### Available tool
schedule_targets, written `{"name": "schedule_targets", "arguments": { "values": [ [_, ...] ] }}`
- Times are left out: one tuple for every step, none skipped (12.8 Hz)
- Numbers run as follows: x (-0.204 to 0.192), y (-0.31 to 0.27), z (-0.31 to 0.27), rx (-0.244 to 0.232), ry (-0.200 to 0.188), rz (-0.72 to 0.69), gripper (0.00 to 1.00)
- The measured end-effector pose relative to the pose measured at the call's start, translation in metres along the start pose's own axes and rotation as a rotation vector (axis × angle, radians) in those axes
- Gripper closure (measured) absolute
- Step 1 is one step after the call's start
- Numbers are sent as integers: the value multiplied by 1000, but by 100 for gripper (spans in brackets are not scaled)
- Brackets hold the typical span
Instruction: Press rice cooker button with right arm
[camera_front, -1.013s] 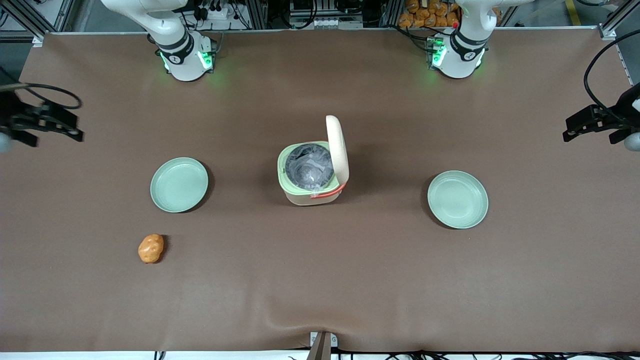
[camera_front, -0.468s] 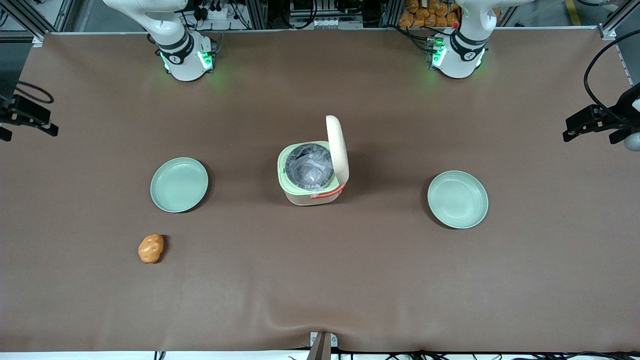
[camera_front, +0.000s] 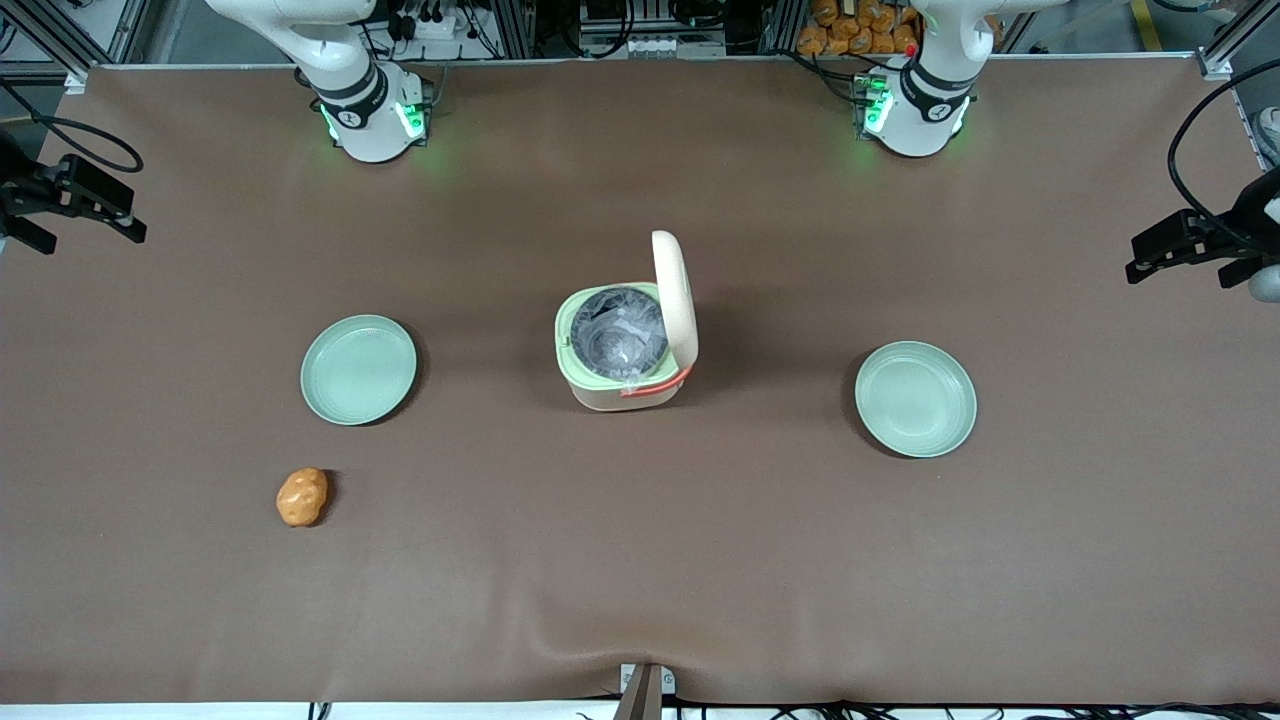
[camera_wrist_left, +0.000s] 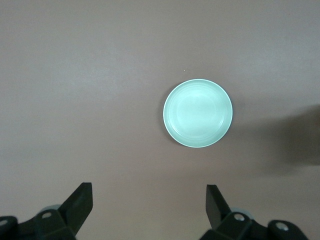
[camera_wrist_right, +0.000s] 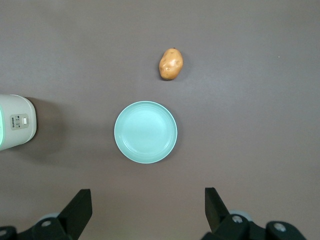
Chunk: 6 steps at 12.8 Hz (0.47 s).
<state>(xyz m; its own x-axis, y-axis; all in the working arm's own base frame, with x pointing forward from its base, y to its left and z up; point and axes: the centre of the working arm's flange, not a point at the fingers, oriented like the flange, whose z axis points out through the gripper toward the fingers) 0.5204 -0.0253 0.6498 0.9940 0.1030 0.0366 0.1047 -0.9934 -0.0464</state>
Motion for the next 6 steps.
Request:
{"name": "schedule_targets", "arguments": {
  "values": [
    [0, -1, 0, 0, 2, -2, 0],
    [0, -2, -1, 0, 2, -3, 0],
    [0, -2, -1, -1, 2, -3, 0],
    [0, -2, -1, -1, 3, -3, 0],
    [0, -2, -1, -1, 3, -3, 0],
    [0, -2, -1, -1, 2, -3, 0]
  ]
}}
